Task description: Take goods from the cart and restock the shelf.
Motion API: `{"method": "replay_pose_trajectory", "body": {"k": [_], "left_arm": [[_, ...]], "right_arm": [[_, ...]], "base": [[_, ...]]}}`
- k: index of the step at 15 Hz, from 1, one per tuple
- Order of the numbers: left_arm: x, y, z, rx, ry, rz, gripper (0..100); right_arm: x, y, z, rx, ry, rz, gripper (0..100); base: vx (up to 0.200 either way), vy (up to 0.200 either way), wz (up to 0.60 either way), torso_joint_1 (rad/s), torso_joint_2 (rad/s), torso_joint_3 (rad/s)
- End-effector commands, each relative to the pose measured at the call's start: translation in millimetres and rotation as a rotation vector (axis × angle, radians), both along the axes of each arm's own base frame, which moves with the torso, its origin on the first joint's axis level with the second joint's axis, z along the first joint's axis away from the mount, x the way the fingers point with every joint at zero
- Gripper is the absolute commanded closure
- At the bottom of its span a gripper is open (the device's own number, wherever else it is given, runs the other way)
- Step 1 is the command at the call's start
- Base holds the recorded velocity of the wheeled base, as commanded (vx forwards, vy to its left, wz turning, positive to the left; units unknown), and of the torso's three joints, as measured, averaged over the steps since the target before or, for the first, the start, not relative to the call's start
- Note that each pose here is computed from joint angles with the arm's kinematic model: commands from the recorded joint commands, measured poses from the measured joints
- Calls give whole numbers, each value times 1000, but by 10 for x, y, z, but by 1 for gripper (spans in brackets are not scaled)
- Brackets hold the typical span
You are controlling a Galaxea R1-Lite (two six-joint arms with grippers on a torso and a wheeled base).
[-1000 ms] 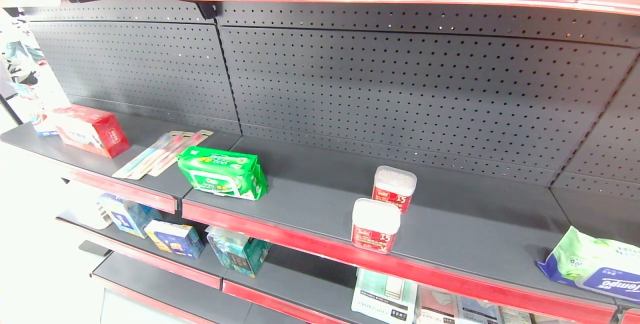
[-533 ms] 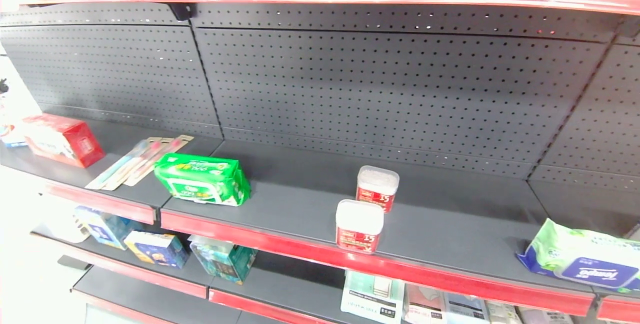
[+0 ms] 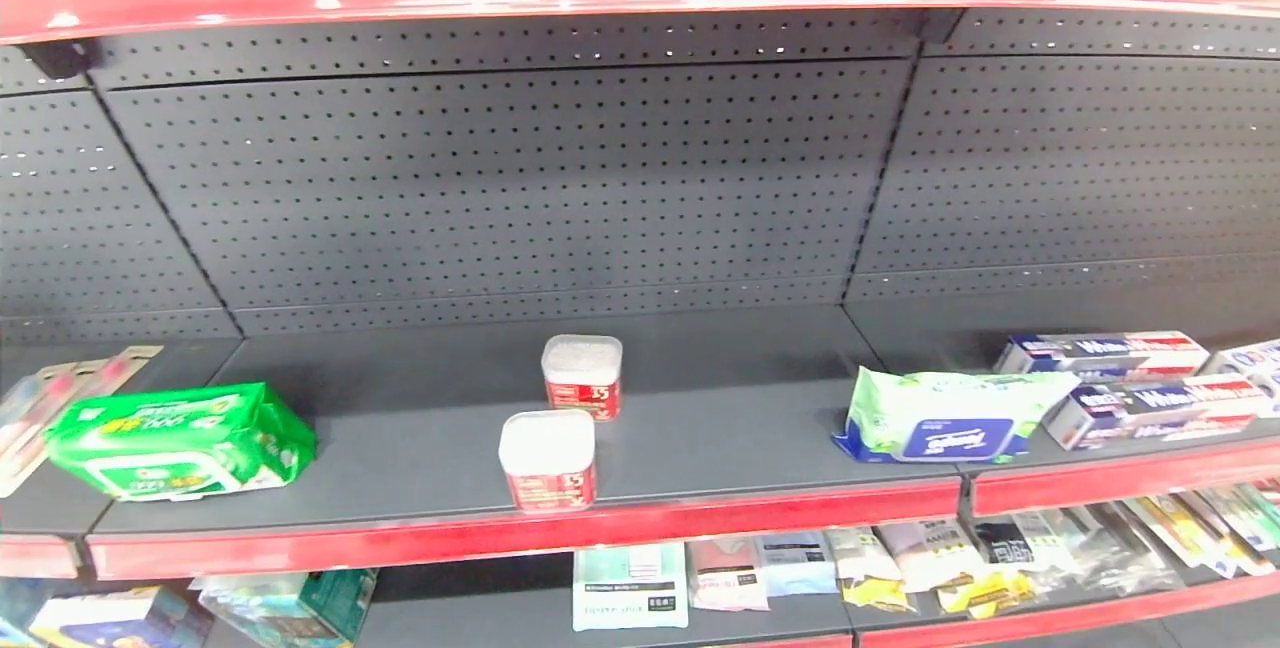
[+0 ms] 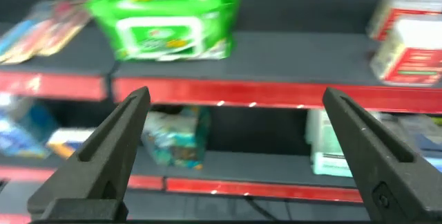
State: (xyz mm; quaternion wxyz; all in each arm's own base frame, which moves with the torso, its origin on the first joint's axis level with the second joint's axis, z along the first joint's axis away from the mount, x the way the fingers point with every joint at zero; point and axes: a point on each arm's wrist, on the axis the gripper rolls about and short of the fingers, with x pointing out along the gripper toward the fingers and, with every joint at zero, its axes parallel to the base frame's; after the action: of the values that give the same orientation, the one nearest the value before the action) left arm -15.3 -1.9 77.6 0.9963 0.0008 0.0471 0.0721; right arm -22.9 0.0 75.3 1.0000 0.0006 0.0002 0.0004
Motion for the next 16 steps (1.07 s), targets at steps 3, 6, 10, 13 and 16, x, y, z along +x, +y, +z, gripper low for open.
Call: {"method": "replay_pose_trajectory", "body": {"k": [3,6,10,13,16], "left_arm": [[0,0,0,0,0,1,0],[1,-2,3,11,-2,-16,0],[883,85,2054,-243,-94,-11,0],[1296,274,1525,-64,456,109,0],[1565,253,1187,-13,735,19,0]], "right_arm": [[1,0,0,-1,1,1,0],[1,0,0,0,1,1,0],[1,0,0,0,1,1,0],[1,0,0,0,1,1,0],[1,0,0,0,1,1,0]], "base": [[0,0,-200,1,2,-1],[0,0,0,0,0,0],[0,0,0,0,0,0],[0,0,0,0,0,0],[0,0,0,0,0,0]]}}
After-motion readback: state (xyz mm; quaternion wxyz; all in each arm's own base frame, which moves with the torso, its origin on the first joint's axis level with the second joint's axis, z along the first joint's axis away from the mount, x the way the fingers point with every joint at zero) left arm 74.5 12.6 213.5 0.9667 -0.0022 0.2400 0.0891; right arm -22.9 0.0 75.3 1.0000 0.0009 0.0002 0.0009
